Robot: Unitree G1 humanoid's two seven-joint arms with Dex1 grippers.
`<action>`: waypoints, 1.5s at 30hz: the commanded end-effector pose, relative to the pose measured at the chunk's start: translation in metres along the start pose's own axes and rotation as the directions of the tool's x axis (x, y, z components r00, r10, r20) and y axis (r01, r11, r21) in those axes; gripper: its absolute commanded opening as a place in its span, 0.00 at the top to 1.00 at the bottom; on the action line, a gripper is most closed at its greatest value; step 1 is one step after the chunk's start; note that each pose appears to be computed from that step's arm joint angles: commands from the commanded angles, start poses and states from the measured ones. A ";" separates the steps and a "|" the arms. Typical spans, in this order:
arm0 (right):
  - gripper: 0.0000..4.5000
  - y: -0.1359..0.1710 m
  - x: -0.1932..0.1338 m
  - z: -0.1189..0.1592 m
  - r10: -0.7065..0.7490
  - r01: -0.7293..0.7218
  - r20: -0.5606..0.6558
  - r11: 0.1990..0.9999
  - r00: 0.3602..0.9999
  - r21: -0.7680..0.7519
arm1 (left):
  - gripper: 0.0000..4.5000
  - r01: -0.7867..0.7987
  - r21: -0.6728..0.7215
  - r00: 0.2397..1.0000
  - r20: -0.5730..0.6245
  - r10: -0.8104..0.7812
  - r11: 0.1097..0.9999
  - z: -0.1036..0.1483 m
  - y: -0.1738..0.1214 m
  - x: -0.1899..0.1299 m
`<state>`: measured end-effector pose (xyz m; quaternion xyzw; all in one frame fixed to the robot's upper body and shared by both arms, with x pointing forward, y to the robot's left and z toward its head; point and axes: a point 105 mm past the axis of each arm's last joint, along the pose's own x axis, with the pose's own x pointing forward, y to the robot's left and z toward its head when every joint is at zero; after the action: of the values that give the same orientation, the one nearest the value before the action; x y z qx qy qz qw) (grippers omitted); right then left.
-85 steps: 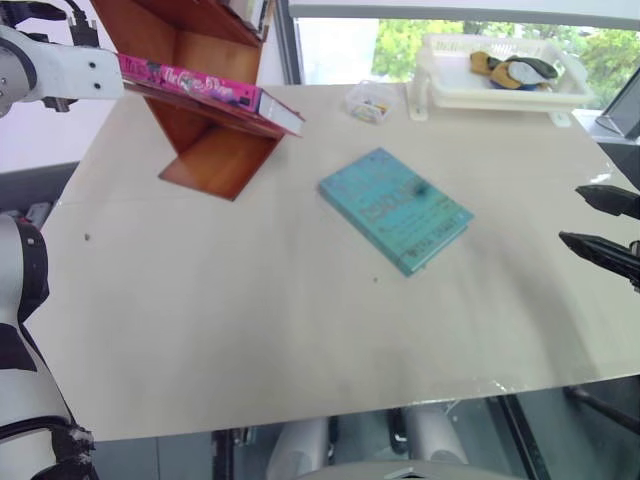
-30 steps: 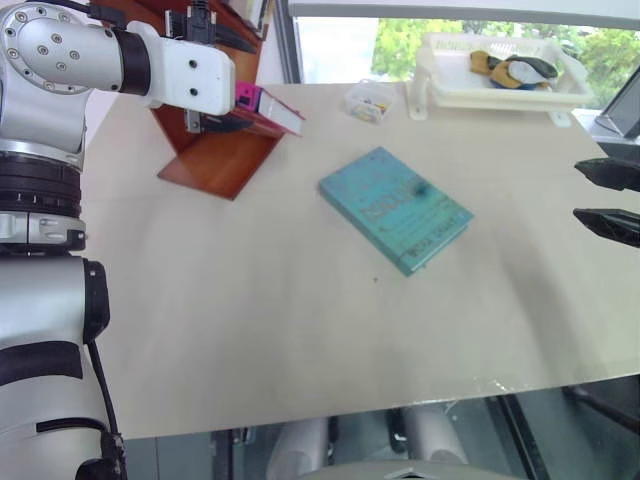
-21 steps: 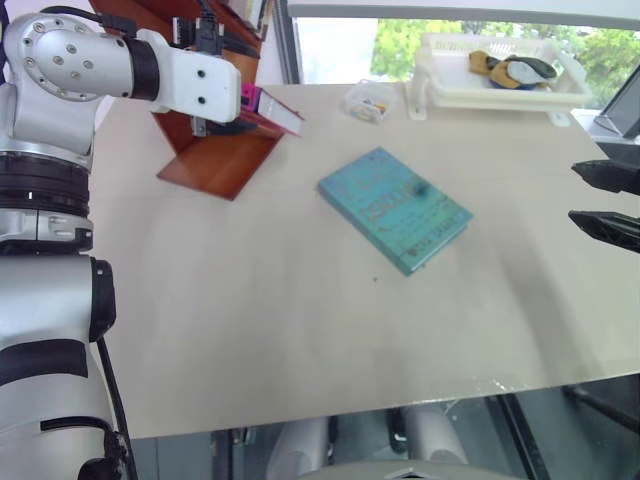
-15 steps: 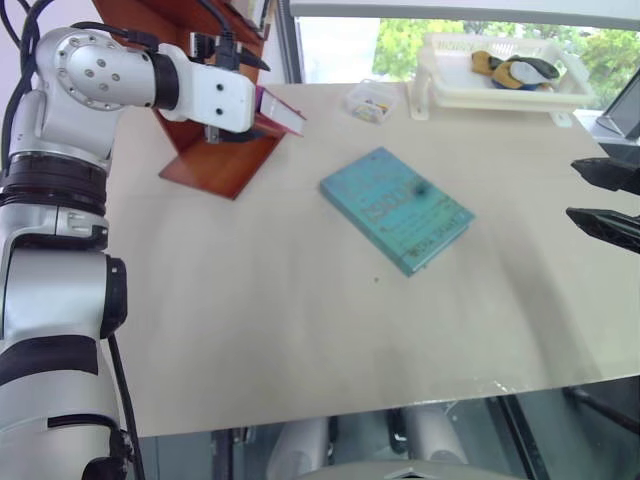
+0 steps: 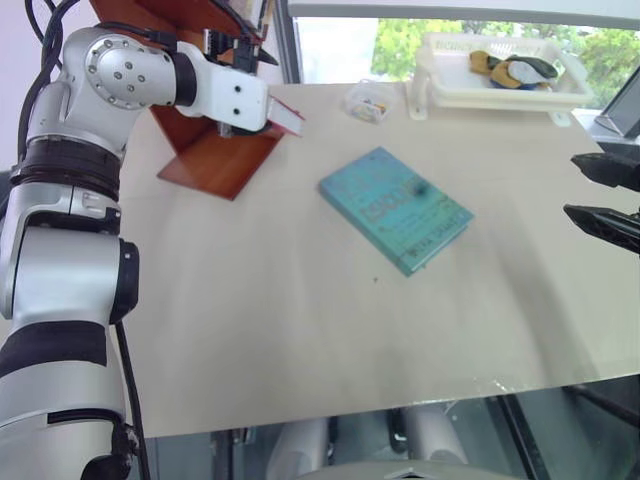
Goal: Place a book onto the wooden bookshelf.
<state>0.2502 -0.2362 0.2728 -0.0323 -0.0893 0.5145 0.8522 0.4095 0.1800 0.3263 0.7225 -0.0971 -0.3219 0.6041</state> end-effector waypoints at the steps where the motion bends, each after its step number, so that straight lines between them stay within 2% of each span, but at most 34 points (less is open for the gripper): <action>1: 0.00 0.003 0.000 0.012 0.012 -0.010 0.028 0.998 1.000 -0.060 | 0.01 -0.070 0.040 0.997 -0.021 0.071 0.997 -0.002 0.018 -0.010; 7: 0.00 0.001 0.000 0.013 0.016 -0.014 0.024 0.998 1.000 -0.061 | 0.01 -0.046 0.036 0.997 -0.056 0.048 0.998 -0.011 0.010 -0.010; 9: 0.00 0.001 0.000 0.012 0.017 -0.016 0.023 0.998 1.000 -0.061 | 0.10 -0.046 0.033 0.997 -0.065 0.048 0.998 -0.013 0.010 -0.011; 12: 0.00 0.001 0.000 0.012 0.019 -0.018 0.021 0.998 1.000 -0.060 | 0.29 -0.045 0.037 0.995 -0.090 0.048 0.998 -0.017 0.010 -0.013; 13: 0.00 0.001 0.000 0.012 0.019 -0.018 0.021 0.998 1.000 -0.061 | 0.41 -0.045 0.039 0.994 -0.097 0.049 0.998 -0.018 0.010 -0.013; 14: 0.00 0.001 0.000 0.012 0.019 -0.018 0.020 0.998 1.000 -0.061 | 0.48 -0.044 0.044 0.993 -0.108 0.048 0.998 -0.020 0.010 -0.014; 16: 0.00 0.001 -0.001 0.012 0.019 -0.018 0.018 0.998 1.000 -0.060 | 0.67 -0.043 0.052 0.989 -0.138 0.050 0.998 -0.025 0.010 -0.017; 19: 0.00 0.001 -0.001 0.011 0.017 -0.016 0.016 0.998 1.000 -0.061 | 0.82 -0.042 0.060 0.982 -0.183 0.052 0.997 -0.034 0.011 -0.022; 22: 0.00 0.001 -0.001 0.011 0.014 -0.012 0.019 0.998 1.000 -0.066 | 0.85 -0.050 0.072 0.972 -0.227 0.065 0.996 -0.041 0.014 -0.027; 32: 0.00 0.000 -0.002 0.013 0.006 -0.004 0.024 0.997 1.000 -0.080 | 0.85 -0.068 0.057 0.952 -0.296 0.082 0.996 -0.054 0.017 -0.033; 34: 0.00 0.000 -0.002 0.013 0.007 -0.005 0.024 0.997 1.000 -0.082 | 0.62 -0.069 0.045 0.946 -0.315 0.080 0.997 -0.058 0.016 -0.035; 35: 0.00 0.000 -0.002 0.013 0.007 -0.005 0.024 0.997 1.000 -0.083 | 0.57 -0.066 0.044 0.944 -0.322 0.077 0.997 -0.059 0.016 -0.035; 41: 0.00 -0.001 -0.002 0.014 0.009 -0.007 0.020 0.997 1.000 -0.082 | 0.06 -0.063 0.045 0.931 -0.357 0.075 0.997 -0.066 0.013 -0.039; 42: 0.00 -0.001 -0.002 0.014 0.010 -0.008 0.020 0.997 1.000 -0.081 | 0.01 -0.059 0.037 0.929 -0.365 0.068 0.998 -0.068 0.012 -0.041; 45: 0.00 -0.002 -0.001 0.015 0.015 -0.013 0.023 0.997 1.000 -0.081 | 0.01 -0.049 0.027 0.921 -0.385 0.055 0.998 -0.072 0.010 -0.045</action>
<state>0.2515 -0.2377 0.2747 -0.0424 -0.0994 0.5160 0.8498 0.4252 0.2424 0.3386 0.7687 -0.0111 -0.1930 0.6097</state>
